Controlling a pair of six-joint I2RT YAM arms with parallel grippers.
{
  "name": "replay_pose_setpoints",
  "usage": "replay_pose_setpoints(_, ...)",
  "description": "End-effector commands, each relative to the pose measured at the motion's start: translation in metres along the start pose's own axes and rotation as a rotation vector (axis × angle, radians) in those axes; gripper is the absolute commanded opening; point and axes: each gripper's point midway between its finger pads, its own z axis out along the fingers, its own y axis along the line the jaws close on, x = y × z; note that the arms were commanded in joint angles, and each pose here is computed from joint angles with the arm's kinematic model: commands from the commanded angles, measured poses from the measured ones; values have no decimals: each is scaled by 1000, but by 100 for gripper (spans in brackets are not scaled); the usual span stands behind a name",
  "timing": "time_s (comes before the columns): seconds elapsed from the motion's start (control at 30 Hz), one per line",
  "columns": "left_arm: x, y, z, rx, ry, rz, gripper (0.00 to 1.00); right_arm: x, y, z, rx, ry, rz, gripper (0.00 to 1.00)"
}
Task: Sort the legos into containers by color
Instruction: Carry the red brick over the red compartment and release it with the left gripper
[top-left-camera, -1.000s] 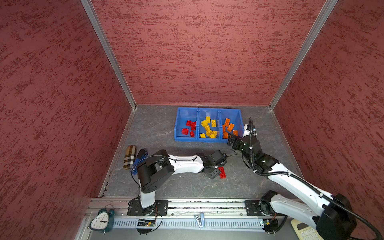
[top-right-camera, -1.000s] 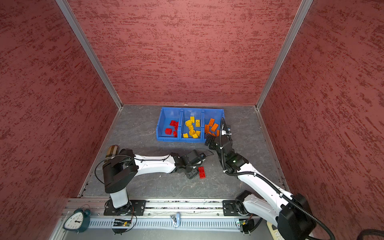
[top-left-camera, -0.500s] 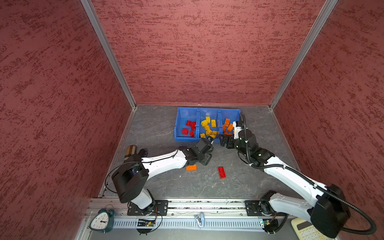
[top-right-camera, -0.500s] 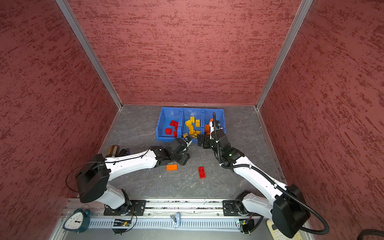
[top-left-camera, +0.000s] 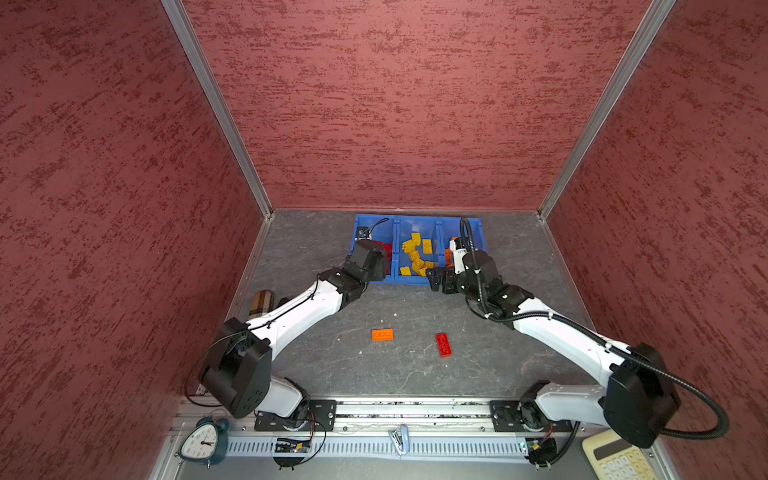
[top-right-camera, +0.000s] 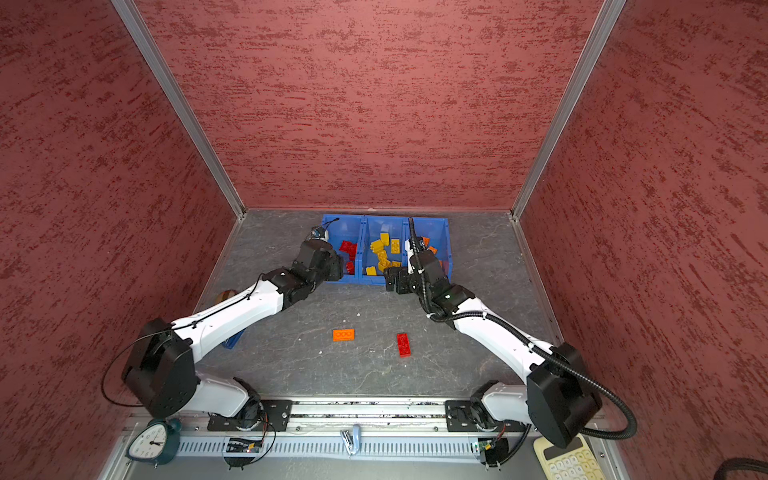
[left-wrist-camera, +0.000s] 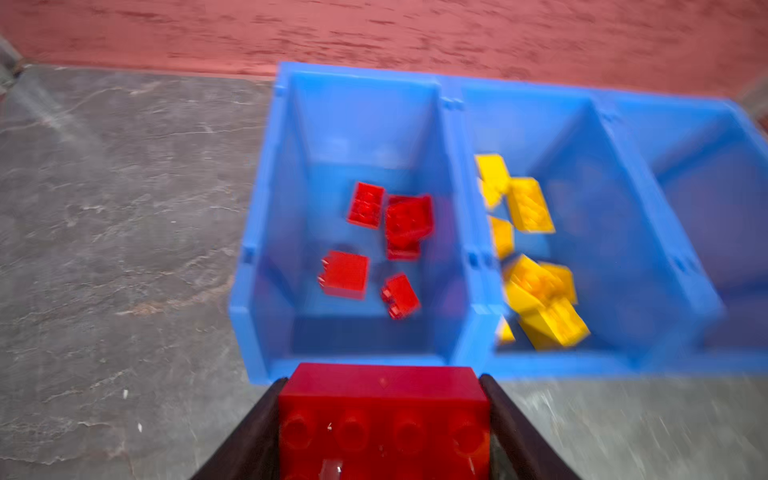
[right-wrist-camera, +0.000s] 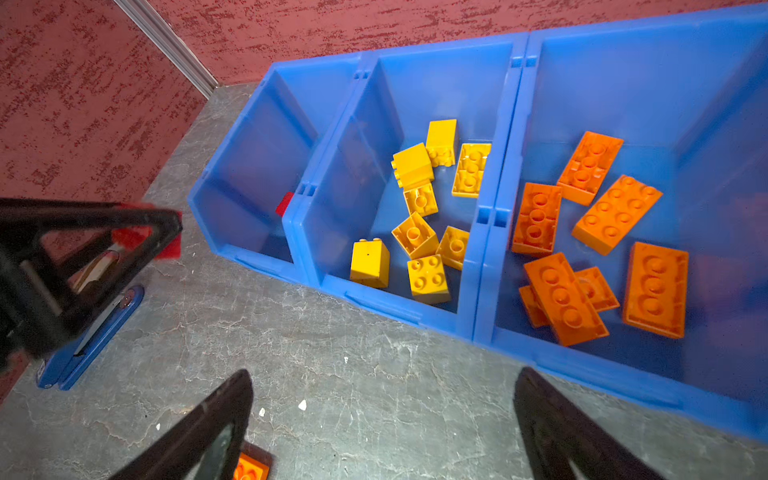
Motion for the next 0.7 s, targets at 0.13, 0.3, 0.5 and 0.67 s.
replay_pose_setpoints(0.13,-17,3,55,-80,59,-27,44,-6,3,-6,4,-7,-26,99)
replay_pose_setpoints(0.3,-23,14,82,-196,95,-4,50,1,3,-9,-11,-1,-24,99)
replay_pose_setpoints(0.5,-36,-11,91,-146,105,-8,70,13,-1,-9,-2,31,-31,99)
replay_pose_setpoints(0.67,-36,-25,85,-109,98,1,84,19,-7,-8,19,43,-37,99)
